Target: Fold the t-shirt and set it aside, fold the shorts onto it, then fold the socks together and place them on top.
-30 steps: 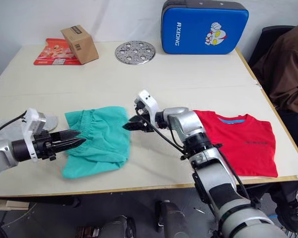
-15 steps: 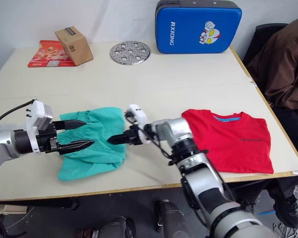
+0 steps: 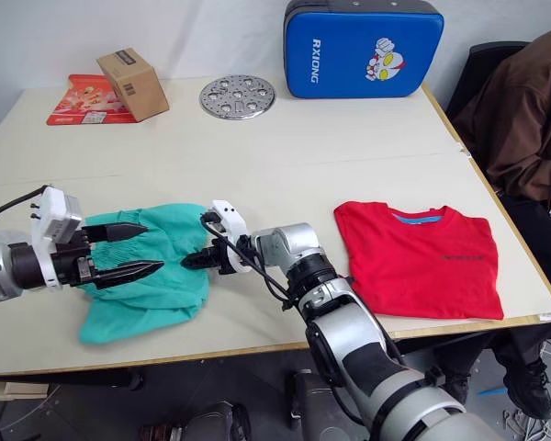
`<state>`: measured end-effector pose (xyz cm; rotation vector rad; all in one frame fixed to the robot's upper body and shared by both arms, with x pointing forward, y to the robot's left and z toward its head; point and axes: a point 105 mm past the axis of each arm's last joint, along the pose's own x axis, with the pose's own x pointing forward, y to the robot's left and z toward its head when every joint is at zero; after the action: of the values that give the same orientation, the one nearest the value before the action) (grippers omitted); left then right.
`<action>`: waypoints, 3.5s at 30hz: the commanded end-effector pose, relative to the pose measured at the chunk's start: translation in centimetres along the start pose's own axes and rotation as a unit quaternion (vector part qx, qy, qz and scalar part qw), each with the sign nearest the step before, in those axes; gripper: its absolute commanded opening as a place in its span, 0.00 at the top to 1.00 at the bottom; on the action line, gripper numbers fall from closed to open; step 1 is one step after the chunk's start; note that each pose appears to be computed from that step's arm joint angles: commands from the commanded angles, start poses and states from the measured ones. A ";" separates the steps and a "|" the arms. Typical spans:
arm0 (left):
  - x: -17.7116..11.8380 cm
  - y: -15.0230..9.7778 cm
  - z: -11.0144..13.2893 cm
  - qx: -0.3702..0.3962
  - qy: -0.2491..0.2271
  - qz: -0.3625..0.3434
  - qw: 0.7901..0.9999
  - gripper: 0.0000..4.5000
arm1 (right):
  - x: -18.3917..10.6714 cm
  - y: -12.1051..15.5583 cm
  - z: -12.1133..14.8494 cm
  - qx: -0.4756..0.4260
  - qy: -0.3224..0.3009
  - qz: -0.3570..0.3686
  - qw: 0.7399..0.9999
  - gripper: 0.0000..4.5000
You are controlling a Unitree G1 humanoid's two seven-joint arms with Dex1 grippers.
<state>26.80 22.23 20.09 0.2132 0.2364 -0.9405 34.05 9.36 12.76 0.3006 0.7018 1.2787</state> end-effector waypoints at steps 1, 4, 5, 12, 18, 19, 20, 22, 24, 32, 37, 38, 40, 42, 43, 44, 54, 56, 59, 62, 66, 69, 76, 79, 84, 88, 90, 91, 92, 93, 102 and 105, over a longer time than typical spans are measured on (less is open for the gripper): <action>0.3 -0.8 2.4 -0.012 -0.057 -0.044 0.997 0.00 | -1.7 2.6 2.9 -0.021 -0.036 0.045 0.998 0.99; 1.0 -1.5 5.3 -0.040 -0.120 -0.096 0.987 0.00 | -4.0 3.8 3.8 -0.053 -0.042 0.050 0.996 0.99; 1.3 -1.9 6.1 -0.041 -0.132 -0.121 0.983 0.00 | -5.4 4.1 3.9 -0.061 -0.045 0.046 0.996 0.99; 4.3 -3.5 6.7 -0.027 -0.124 -0.206 0.970 0.00 | -14.9 3.7 2.8 -0.104 -0.037 -0.069 0.991 0.99; 6.6 -4.4 6.3 -0.019 -0.120 -0.256 0.959 0.00 | -26.5 2.5 1.6 -0.131 -0.047 -0.229 0.963 0.99; 6.8 -4.4 6.3 -0.018 -0.121 -0.261 0.958 0.00 | -28.5 2.4 1.4 -0.136 -0.046 -0.260 0.955 0.99; 7.0 -4.3 6.4 -0.018 -0.122 -0.264 0.957 0.00 | -30.3 2.5 1.2 -0.143 -0.042 -0.291 0.945 0.99; 7.5 -4.2 6.4 -0.013 -0.122 -0.269 0.955 0.00 | -34.2 2.6 0.8 -0.160 -0.028 -0.355 0.921 0.99; 7.8 -4.2 6.6 -0.012 -0.124 -0.278 0.952 0.00 | -37.4 2.5 0.4 -0.149 -0.030 -0.399 0.904 0.99; 9.2 -4.9 6.1 0.013 -0.111 -0.302 0.947 0.00 | -41.5 -3.7 -6.2 -0.129 0.011 -0.516 0.846 0.99; 9.6 -5.2 6.0 0.021 -0.111 -0.301 0.947 0.00 | -42.0 -5.4 -7.9 -0.153 -0.029 -0.564 0.811 0.86; 9.5 -5.2 5.9 0.021 -0.111 -0.299 0.948 0.00 | -42.0 -5.1 -7.5 -0.161 -0.050 -0.563 0.809 0.77; 9.2 -4.8 5.8 0.019 -0.110 -0.287 0.951 0.00 | -42.4 -4.0 -6.2 -0.175 -0.099 -0.562 0.803 0.62; 8.7 -4.1 5.5 0.017 -0.107 -0.264 0.958 0.00 | -43.0 -2.7 -4.6 -0.207 -0.129 -0.565 0.788 0.47; 8.5 -3.6 5.2 0.016 -0.104 -0.250 0.963 0.00 | -43.2 -2.0 -3.8 -0.222 -0.139 -0.565 0.782 0.40; 8.2 -3.1 5.0 0.016 -0.100 -0.235 0.967 0.00 | -43.3 -1.4 -3.0 -0.236 -0.149 -0.563 0.778 0.31; 2.8 5.4 -1.2 0.030 0.013 0.082 0.996 0.00 | -29.6 5.5 2.2 -0.295 -0.221 -0.242 0.898 0.01; 0.8 7.0 -2.4 0.029 0.035 0.148 0.988 0.00 | -26.5 6.7 1.3 -0.291 -0.205 -0.177 0.918 0.01; -2.9 9.2 -4.6 0.036 0.087 0.235 0.967 0.00 | -23.8 7.8 -0.1 -0.290 -0.178 -0.120 0.933 0.01; -5.8 10.7 -6.0 0.027 0.112 0.282 0.952 0.00 | -23.2 7.8 -0.4 -0.273 -0.185 -0.108 0.938 0.01; -8.2 11.6 -7.8 0.010 0.148 0.295 0.944 0.00 | -22.8 7.4 -0.7 -0.260 -0.182 -0.103 0.943 0.01; -9.1 12.5 -9.0 -0.017 0.165 0.305 0.938 0.00 | -22.7 7.3 -0.5 -0.255 -0.183 -0.097 0.944 0.01; -9.5 12.9 -11.0 -0.076 0.178 0.293 0.936 0.21 | -22.5 7.4 -0.7 -0.266 -0.171 -0.089 0.944 0.00; -9.5 12.8 -11.3 -0.094 0.176 0.289 0.936 0.42 | -22.3 7.5 -1.0 -0.274 -0.161 -0.085 0.944 0.00; -9.0 13.6 -11.3 -0.181 0.118 0.320 0.923 0.79 | -22.6 8.0 -1.0 -0.286 -0.154 -0.077 0.943 0.00; -8.4 13.3 -10.8 -0.196 0.106 0.308 0.925 1.00 | -22.6 8.2 -1.0 -0.297 -0.150 -0.075 0.940 0.00; -7.7 12.7 -10.4 -0.206 0.097 0.295 0.928 1.00 | -22.6 8.4 -1.1 -0.303 -0.147 -0.071 0.939 0.00; -7.4 12.4 -10.1 -0.212 0.092 0.288 0.929 1.00 | -22.6 8.4 -1.2 -0.306 -0.145 -0.070 0.938 0.00; -6.8 11.9 -9.7 -0.217 0.086 0.277 0.932 1.00 | -22.6 8.4 -1.3 -0.308 -0.142 -0.069 0.938 0.00; -5.9 11.1 -9.0 -0.221 0.075 0.261 0.937 1.00 | -22.6 8.3 -1.5 -0.309 -0.139 -0.069 0.938 0.00; 3.9 2.2 -3.0 -0.239 0.024 0.084 0.967 1.00 | -22.4 8.0 -1.9 -0.311 -0.129 -0.063 0.939 0.00; 7.1 -0.4 -2.1 -0.236 0.037 0.036 0.970 1.00 | -22.1 7.8 -2.3 -0.310 -0.125 -0.062 0.940 0.00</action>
<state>30.58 18.67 15.37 -0.2095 0.5108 -0.7460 24.49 -10.04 22.04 -0.0706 0.1059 1.2232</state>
